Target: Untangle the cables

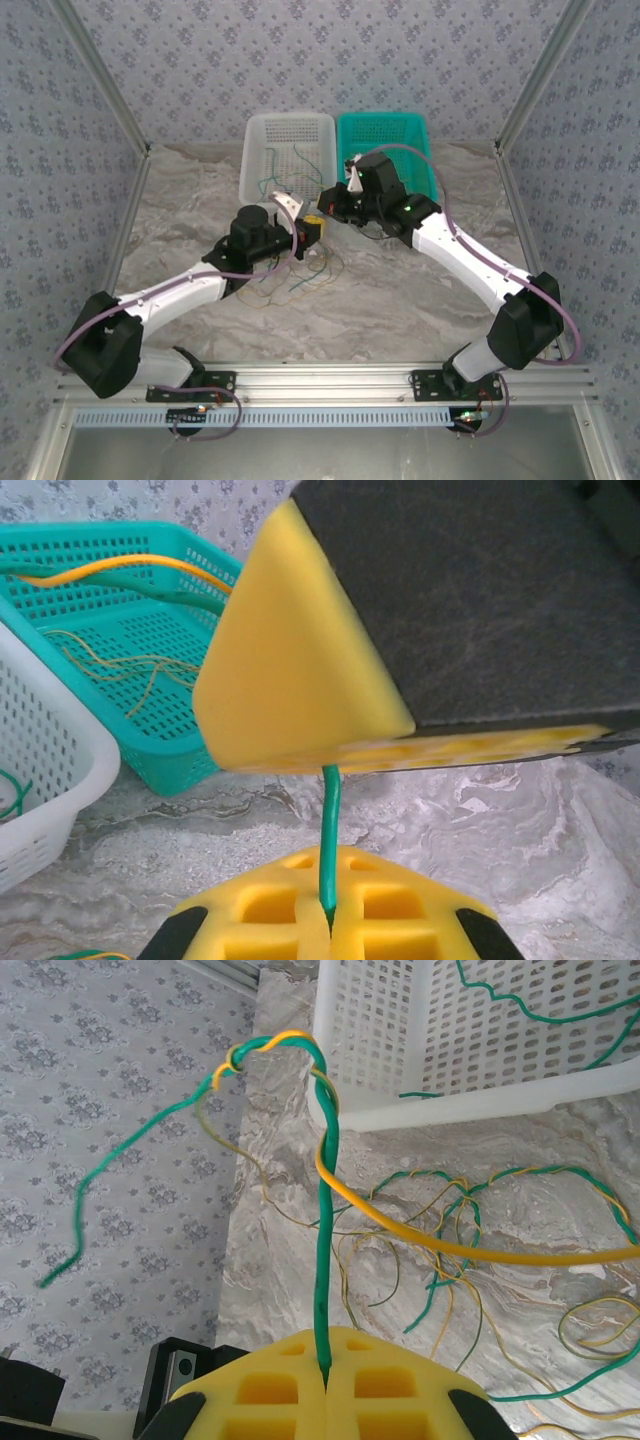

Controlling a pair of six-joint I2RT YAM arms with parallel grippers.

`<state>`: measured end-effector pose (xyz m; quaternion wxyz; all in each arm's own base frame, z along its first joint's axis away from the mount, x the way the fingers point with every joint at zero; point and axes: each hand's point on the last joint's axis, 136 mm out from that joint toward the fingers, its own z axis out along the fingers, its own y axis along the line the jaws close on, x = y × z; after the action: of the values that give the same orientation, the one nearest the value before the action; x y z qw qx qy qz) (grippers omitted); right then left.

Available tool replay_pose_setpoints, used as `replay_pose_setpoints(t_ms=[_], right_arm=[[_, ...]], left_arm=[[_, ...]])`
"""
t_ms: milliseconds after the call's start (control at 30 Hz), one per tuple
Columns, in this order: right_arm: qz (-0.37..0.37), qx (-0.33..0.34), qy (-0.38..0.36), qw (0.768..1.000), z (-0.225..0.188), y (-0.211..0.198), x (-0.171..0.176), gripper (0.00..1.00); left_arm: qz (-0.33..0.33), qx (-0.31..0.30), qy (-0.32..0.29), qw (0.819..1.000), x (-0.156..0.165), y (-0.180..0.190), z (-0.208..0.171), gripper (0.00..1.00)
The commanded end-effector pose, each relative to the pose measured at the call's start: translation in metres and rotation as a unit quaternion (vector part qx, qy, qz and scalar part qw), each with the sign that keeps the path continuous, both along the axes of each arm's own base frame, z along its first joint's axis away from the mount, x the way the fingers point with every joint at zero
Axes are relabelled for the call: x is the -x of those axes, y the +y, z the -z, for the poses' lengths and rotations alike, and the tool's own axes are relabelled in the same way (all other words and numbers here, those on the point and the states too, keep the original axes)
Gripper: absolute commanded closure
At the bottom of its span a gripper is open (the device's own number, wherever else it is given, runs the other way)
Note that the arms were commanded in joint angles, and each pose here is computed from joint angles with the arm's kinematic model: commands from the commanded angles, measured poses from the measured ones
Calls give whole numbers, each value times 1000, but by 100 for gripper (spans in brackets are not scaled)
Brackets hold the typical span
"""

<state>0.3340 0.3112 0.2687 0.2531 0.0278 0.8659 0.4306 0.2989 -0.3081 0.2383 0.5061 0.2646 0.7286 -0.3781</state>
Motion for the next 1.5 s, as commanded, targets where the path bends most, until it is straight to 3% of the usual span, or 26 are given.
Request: replay_pose_setpoints(t_ms=[0, 67, 233, 567, 600, 633, 800, 867, 933, 1200, 1367, 1467], right_arm=[[-2, 35, 4, 999, 11, -8, 8, 100], [-5, 41, -3, 999, 9, -9, 7, 98], [-9, 59, -38, 997, 0, -15, 7, 71], [13, 112, -152, 982, -29, -55, 14, 47], [17, 115, -162, 980, -32, -60, 15, 39], [20, 119, -173, 978, -33, -64, 16, 38], [-25, 115, -227, 967, -40, -66, 22, 36], [-47, 134, -256, 956, -43, -68, 26, 21], [-77, 145, -277, 947, -45, -67, 28, 14], [-256, 134, -318, 903, -51, -34, 50, 11], [-311, 136, -304, 890, -43, -17, 49, 12], [-322, 153, -297, 886, -29, -9, 40, 19]], left_arm=[[-55, 15, -42, 998, -9, 21, -24, 100], [-62, 13, -48, 997, -6, 28, -25, 100], [-58, -4, -61, 996, 6, 38, -25, 100], [-40, 8, -82, 996, 24, 58, -38, 100], [-40, 6, -84, 996, 24, 59, -40, 100], [-41, 5, -85, 996, 23, 60, -41, 100], [-18, 3, -88, 996, 28, 55, -42, 100], [-6, 4, -89, 996, 31, 52, -43, 100], [11, 3, -92, 996, 36, 49, -44, 100], [31, -8, -96, 995, 41, 46, -43, 100], [35, -8, -95, 995, 42, 45, -43, 100], [33, -8, -98, 995, 43, 47, -44, 100]])
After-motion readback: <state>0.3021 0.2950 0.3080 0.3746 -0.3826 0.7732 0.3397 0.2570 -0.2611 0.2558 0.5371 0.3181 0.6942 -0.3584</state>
